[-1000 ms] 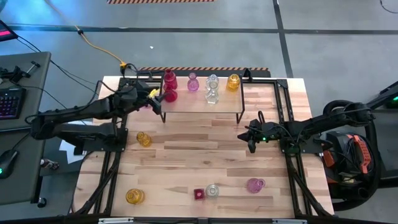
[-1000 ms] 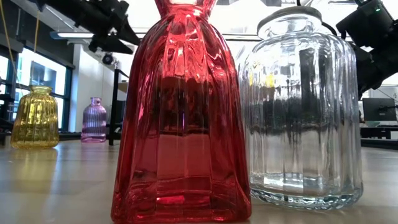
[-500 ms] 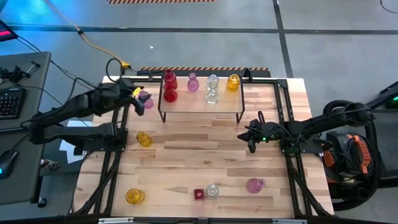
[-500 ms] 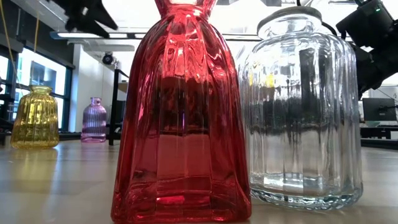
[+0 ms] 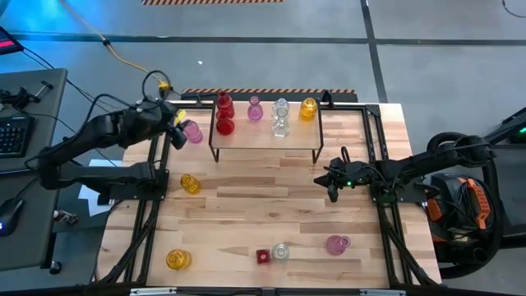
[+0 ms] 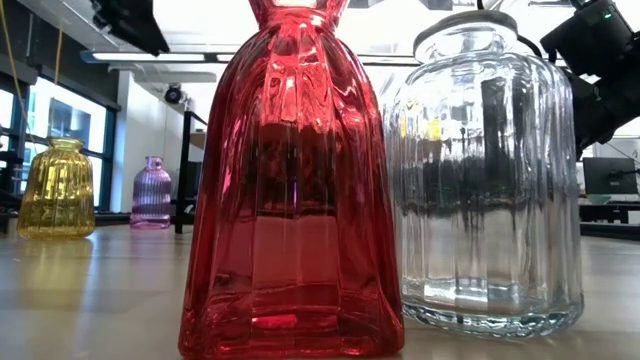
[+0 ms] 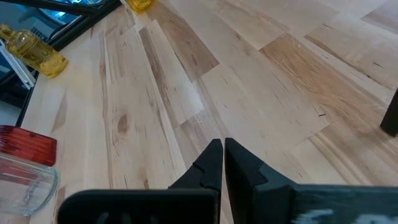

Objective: Sort vases onto shelf
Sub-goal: Put the left pink vase on the shelf aligned with the other pink vase

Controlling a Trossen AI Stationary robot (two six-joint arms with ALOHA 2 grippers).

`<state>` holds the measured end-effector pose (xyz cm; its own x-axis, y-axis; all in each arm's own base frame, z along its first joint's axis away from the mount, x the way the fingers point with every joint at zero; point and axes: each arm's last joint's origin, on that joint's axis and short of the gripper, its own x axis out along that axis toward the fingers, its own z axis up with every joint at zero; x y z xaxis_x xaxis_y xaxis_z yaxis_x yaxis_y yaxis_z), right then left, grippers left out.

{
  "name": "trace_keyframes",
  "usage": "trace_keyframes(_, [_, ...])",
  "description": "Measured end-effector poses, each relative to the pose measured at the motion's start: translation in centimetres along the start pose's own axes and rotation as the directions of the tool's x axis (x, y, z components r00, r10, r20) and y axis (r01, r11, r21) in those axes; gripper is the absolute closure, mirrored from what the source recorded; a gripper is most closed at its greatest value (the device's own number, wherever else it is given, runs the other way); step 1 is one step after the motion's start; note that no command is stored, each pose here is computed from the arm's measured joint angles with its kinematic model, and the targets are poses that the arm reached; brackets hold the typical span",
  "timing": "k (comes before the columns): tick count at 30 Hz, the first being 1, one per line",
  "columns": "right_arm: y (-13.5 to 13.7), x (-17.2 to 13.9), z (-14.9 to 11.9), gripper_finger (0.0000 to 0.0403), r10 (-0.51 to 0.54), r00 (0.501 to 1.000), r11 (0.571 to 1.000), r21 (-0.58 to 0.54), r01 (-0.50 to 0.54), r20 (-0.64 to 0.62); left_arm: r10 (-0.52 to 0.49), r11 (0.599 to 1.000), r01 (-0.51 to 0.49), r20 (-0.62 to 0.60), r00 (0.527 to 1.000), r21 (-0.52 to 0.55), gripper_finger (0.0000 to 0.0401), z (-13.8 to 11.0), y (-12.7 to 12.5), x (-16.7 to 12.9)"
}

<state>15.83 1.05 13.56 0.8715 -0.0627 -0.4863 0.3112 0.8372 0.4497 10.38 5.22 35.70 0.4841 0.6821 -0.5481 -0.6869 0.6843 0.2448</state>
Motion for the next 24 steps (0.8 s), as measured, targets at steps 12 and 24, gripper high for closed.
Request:
trace_keyframes(12, [0.0,0.0,0.0,0.0402,0.000,1.000,1.000,0.000,0.000,0.000,0.036,0.999,-0.043,-0.334,0.942,-0.014,0.0153,2.1,1.2,4.8])
trace_keyframes(24, [0.0,0.0,0.0,0.0402,0.000,1.000,1.000,0.000,0.000,0.000,-0.062,0.998,0.064,-0.571,0.818,-0.016,0.0153,1.6,2.9,8.1])
